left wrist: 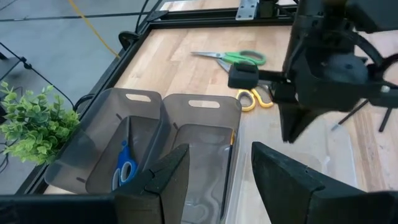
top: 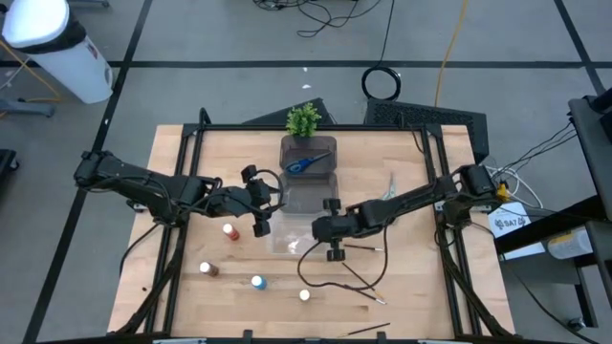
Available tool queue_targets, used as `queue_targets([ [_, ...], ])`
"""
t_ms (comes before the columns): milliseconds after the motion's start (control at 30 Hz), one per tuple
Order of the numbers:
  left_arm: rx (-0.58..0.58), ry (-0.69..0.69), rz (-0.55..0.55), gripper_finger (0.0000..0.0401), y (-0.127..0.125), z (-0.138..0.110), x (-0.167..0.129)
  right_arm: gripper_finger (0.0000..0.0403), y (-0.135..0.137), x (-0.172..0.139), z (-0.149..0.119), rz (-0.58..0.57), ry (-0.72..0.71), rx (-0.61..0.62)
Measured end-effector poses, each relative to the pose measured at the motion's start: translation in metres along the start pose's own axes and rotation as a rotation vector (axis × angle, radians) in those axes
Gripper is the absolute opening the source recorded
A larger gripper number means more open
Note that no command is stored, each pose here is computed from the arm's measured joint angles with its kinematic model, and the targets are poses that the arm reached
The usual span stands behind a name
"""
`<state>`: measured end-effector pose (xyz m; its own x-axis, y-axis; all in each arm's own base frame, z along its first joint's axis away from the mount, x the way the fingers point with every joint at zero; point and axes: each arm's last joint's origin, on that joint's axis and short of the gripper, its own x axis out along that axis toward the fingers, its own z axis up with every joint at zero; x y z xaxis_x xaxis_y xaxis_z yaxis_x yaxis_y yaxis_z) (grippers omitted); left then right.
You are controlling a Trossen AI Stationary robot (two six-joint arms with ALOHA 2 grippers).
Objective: Pick & Place Paint Supplies
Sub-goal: Adjust the white bins, then put the green scissors into the top black bin
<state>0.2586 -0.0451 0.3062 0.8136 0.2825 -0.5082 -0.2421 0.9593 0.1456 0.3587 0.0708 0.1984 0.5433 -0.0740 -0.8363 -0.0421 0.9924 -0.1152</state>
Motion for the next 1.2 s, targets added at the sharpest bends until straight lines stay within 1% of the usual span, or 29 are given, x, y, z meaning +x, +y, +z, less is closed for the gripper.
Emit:
queue_targets([
  [167, 0.002, 0.002, 0.0, 0.0186, 0.0, 0.0, 0.0, 0.0003, -0.004, -0.01, -0.006, -0.035, 0.063, 0.021],
  [267, 0.002, 0.002, 0.0, 0.0186, 0.0, 0.0, 0.0, 0.0008, -0.005, -0.017, -0.004, -0.036, 0.042, 0.023],
  [367, 0.002, 0.004, 0.001, 0.0186, 0.0, 0.0, 0.0, 0.0006, -0.009, -0.036, -0.003, -0.036, 0.02, 0.03],
  [433, 0.004, 0.008, 0.001, 0.0186, 0.0, -0.001, 0.0, 0.0002, -0.014, -0.054, -0.006, -0.085, 0.026, 0.051],
  [567, 0.003, 0.035, 0.002, 0.0186, 0.0, -0.004, 0.0, 0.0003, -0.023, -0.091, -0.025, -0.227, 0.063, 0.152],
  [600, -0.001, 0.041, 0.004, 0.0186, 0.0, -0.004, 0.0, 0.0004, -0.024, -0.098, -0.032, -0.245, 0.064, 0.188],
  [667, -0.005, 0.05, 0.005, 0.0186, 0.0, -0.005, 0.0, 0.0009, -0.026, -0.104, -0.049, -0.239, 0.061, 0.249],
  [733, -0.005, 0.049, 0.004, 0.0186, 0.0, -0.007, 0.001, 0.0022, -0.027, -0.104, -0.066, -0.201, 0.034, 0.3],
  [800, -0.01, 0.04, 0.002, 0.0186, -0.001, -0.009, 0.003, 0.0043, -0.029, -0.098, -0.082, -0.145, 0.009, 0.366],
  [867, -0.015, 0.031, 0.001, 0.0186, -0.002, -0.012, 0.005, 0.0074, -0.031, -0.092, -0.098, -0.1, 0.015, 0.377],
  [900, -0.017, 0.027, 0.0, 0.0186, -0.002, -0.014, 0.006, 0.0091, -0.032, -0.088, -0.107, -0.095, 0.033, 0.374],
  [1000, -0.02, 0.022, 0.0, 0.0186, -0.003, -0.02, 0.01, 0.0142, -0.032, -0.076, -0.132, -0.119, 0.102, 0.355],
  [1067, -0.019, 0.028, 0.003, 0.0186, -0.003, -0.023, 0.012, 0.0167, -0.031, -0.069, -0.145, -0.139, 0.138, 0.366],
  [1133, -0.024, 0.03, 0.004, 0.0186, -0.003, -0.024, 0.012, 0.0182, -0.031, -0.061, -0.156, -0.173, 0.176, 0.388],
  [1200, -0.027, 0.03, 0.004, 0.0186, -0.003, -0.024, 0.012, 0.0187, -0.031, -0.054, -0.166, -0.186, 0.206, 0.413],
])
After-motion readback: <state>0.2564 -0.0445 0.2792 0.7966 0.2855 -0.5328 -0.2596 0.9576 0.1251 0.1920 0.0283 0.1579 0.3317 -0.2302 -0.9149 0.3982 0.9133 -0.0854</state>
